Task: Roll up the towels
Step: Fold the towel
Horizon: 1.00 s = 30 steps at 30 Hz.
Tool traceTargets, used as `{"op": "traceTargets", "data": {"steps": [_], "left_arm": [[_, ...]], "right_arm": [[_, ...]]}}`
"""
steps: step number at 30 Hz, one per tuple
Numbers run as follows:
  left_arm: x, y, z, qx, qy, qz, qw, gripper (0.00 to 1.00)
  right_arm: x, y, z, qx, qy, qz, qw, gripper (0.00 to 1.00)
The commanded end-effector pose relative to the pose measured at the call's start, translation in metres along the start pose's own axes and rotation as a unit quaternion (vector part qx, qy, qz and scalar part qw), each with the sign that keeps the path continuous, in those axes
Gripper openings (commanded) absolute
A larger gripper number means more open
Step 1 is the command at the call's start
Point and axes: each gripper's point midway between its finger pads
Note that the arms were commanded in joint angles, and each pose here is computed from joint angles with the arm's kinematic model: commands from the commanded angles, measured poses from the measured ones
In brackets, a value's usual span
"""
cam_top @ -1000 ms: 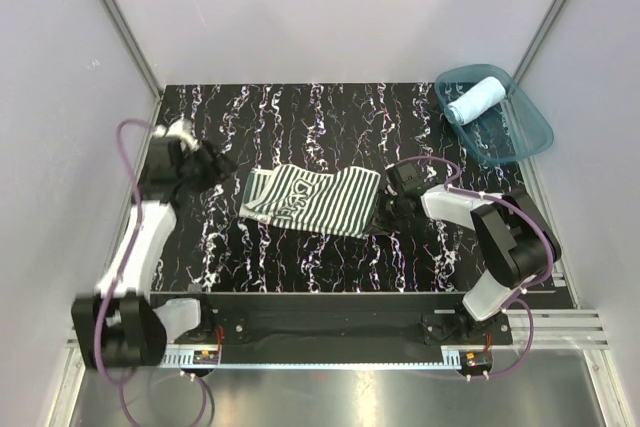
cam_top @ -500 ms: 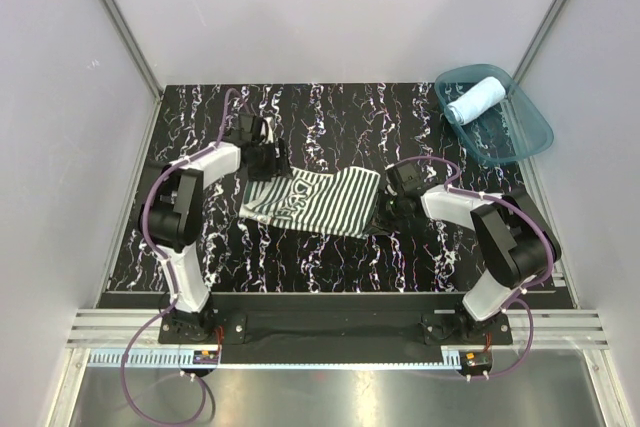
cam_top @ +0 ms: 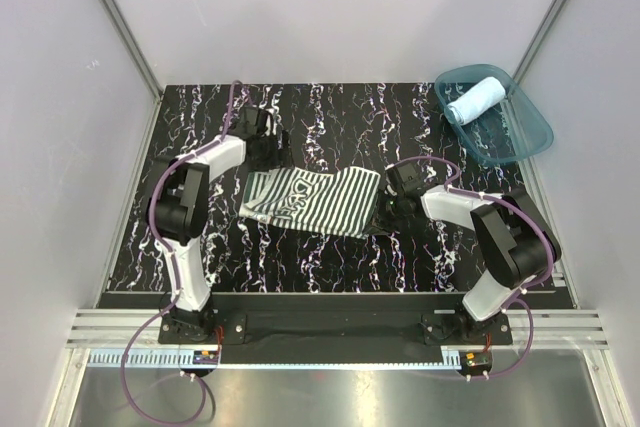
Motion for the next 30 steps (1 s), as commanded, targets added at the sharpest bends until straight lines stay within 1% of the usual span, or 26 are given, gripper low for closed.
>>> {"op": "traceTargets", "data": {"steps": [1,6,8,10,12,13,14,15,16,18,19,21,23,24,30], "left_arm": [[0.025,0.003,-0.005,0.017,-0.024,-0.024,0.999,0.83],[0.015,-0.001,-0.014,0.015,-0.004,-0.029,0.999,0.68],[0.014,-0.002,-0.014,0.013,-0.011,-0.027,0.999,0.63],[0.009,-0.002,-0.015,0.013,-0.006,-0.028,1.000,0.54],[0.007,-0.002,-0.018,0.012,-0.001,-0.029,1.000,0.48],[0.007,-0.002,-0.019,0.012,0.000,-0.028,1.000,0.42],[0.007,-0.003,-0.019,0.011,0.000,-0.027,1.000,0.40],[0.010,-0.003,-0.016,0.011,-0.003,-0.027,1.000,0.40],[0.012,-0.003,-0.014,0.012,-0.006,-0.027,1.000,0.33],[0.020,-0.006,-0.005,0.013,-0.019,-0.027,0.999,0.29],[0.021,-0.005,-0.001,0.018,-0.021,-0.027,0.999,0.25],[0.034,-0.004,0.014,0.029,-0.040,-0.029,0.998,0.24],[0.037,-0.001,0.025,0.044,-0.039,-0.031,0.998,0.24],[0.044,0.001,0.033,0.053,-0.049,-0.033,0.997,0.24],[0.045,0.019,0.056,0.108,-0.047,-0.044,0.992,0.24]], "right_arm": [[-0.013,-0.046,-0.008,-0.077,0.009,0.005,0.997,0.00],[-0.014,-0.046,-0.009,-0.077,0.010,0.006,0.997,0.00],[-0.013,-0.046,-0.009,-0.076,0.008,0.006,0.997,0.00],[-0.014,-0.046,-0.009,-0.077,0.009,0.006,0.997,0.00],[-0.014,-0.047,-0.009,-0.077,0.009,0.006,0.997,0.00],[-0.014,-0.047,-0.009,-0.077,0.009,0.006,0.997,0.00],[-0.014,-0.047,-0.009,-0.077,0.009,0.006,0.997,0.00],[-0.014,-0.047,-0.009,-0.077,0.009,0.007,0.997,0.00],[-0.013,-0.047,-0.009,-0.076,0.007,0.007,0.997,0.00],[-0.014,-0.048,-0.009,-0.077,0.008,0.005,0.997,0.00],[-0.014,-0.047,-0.009,-0.076,0.007,0.006,0.997,0.00],[-0.014,-0.047,-0.009,-0.076,0.007,0.006,0.997,0.00],[-0.014,-0.047,-0.009,-0.077,0.007,0.006,0.997,0.00],[-0.014,-0.048,-0.009,-0.078,0.008,0.005,0.997,0.00],[-0.013,-0.048,-0.010,-0.080,0.008,0.004,0.997,0.00]]}}
Point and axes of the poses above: each gripper's point midway between its finger pads, its own z axis back along the fingers, its own y axis along the line the jaws close on, x = y × z, and after that the axes turned 12 degrees about -z, right-handed
